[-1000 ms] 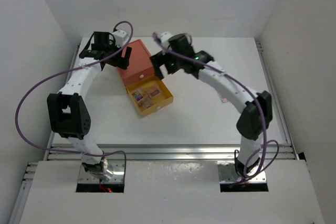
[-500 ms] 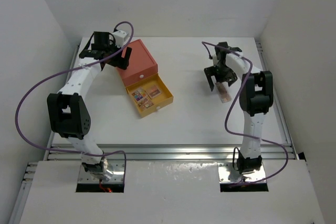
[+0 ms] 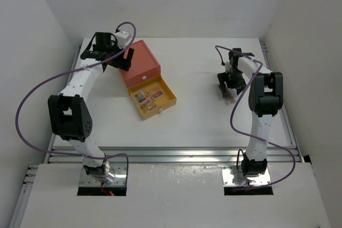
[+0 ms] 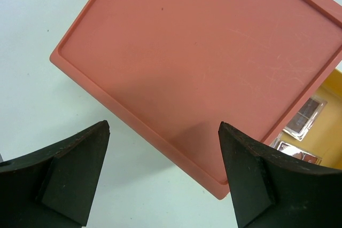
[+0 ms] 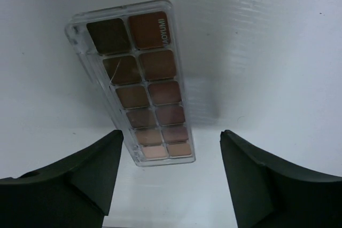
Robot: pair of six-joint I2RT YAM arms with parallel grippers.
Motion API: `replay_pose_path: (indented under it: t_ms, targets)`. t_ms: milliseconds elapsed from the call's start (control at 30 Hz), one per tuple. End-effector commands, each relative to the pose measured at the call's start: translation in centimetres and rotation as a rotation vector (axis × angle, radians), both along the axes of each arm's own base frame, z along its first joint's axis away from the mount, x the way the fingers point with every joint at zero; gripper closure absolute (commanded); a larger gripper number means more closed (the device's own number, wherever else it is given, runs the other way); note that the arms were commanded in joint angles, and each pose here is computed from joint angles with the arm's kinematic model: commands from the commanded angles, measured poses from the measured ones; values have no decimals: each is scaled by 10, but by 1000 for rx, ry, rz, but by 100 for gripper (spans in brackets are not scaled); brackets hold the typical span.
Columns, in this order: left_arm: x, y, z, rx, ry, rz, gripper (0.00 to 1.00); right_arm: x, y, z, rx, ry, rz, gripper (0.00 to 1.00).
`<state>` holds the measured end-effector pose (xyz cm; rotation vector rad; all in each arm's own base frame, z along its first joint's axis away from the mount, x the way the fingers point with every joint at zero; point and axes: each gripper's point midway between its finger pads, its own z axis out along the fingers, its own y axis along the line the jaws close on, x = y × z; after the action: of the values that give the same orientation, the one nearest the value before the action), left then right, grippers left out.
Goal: Organize the makeup
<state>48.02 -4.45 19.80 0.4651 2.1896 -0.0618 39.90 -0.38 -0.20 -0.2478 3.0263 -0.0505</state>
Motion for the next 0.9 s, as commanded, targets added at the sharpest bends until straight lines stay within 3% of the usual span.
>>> replay_pose_path:
  t_ms: [0, 67, 133, 333, 467, 867]
  targets:
    - [0, 9, 17, -2, -44, 16, 11, 1, 5, -14, 17, 2, 31, 28]
    - [0, 9, 17, -2, -44, 16, 11, 1, 9, -16, 38, 2, 50, 34]
    - [0, 9, 17, -2, -44, 16, 11, 3, 10, -15, 44, -3, 54, 34]
    - [1, 9, 17, 5, -46, 11, 11, -10, 22, -10, 69, -2, 80, 28]
    - [1, 9, 17, 5, -46, 11, 11, -1, 33, 6, 105, -101, 121, 25]
    - [1, 9, 17, 5, -46, 11, 11, -4, 48, 10, 139, -102, 193, 20]
